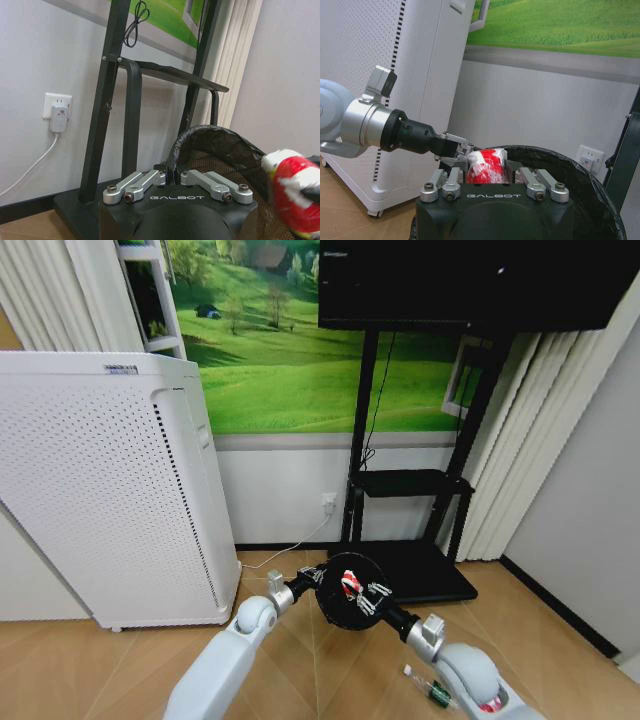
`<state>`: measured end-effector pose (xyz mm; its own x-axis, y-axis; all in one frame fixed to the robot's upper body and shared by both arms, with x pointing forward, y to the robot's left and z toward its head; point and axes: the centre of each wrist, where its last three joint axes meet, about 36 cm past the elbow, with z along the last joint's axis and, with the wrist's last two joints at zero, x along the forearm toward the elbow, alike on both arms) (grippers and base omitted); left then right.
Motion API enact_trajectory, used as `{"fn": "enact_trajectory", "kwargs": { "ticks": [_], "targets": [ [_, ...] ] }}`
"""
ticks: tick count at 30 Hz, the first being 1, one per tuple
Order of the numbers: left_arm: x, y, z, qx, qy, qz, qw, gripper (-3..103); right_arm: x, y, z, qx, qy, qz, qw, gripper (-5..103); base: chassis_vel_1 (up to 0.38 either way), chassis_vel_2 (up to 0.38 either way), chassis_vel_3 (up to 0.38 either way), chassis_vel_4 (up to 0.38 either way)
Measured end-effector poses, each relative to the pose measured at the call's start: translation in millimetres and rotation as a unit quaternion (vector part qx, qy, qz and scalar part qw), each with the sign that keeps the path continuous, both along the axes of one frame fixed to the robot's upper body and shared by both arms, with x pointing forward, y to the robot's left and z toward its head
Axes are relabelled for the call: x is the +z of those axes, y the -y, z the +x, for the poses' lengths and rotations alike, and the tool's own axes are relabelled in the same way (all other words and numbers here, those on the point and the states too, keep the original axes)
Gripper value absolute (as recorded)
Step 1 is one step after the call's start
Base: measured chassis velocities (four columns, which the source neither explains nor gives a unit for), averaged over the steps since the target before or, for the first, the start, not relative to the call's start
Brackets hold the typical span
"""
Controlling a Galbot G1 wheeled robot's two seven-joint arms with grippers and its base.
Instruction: Pick up the trash bin and place the garbage on the floor into it.
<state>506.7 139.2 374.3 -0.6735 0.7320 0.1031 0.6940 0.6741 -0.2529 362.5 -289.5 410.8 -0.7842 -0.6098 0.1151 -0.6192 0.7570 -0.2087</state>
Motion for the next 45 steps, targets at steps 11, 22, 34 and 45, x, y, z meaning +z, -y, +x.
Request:
{"fn": "enact_trajectory", "kwargs": {
  "ticks": [11,22,34,45],
  "targets": [
    [0.4,-3.8,1.5,0.001,0.001,0.002,1.0,7,-10.6,-2.3,10.6,-0.068,0.001,0.016,0.998,84,0.0,0.0,0.0,0.0],
    [-0.7,-12.7,-1.5,0.01,0.001,0.003,0.9999,7,2.5,21.8,13.6,-0.142,-0.008,0.063,0.988,100,0.0,0.0,0.0,0.0],
    [-0.2,-20.6,-3.4,0.018,0.001,0.011,0.9998,7,2.9,19.9,27.1,-0.131,-0.019,0.077,0.988,100,-0.01,-0.015,0.015,0.012],
    [3.0,-14.1,3.3,0.017,0.003,0.007,0.9998,7,3.4,22.6,33.1,-0.126,-0.011,0.078,0.989,100,-0.099,-0.131,0.099,0.121]
  ]
}}
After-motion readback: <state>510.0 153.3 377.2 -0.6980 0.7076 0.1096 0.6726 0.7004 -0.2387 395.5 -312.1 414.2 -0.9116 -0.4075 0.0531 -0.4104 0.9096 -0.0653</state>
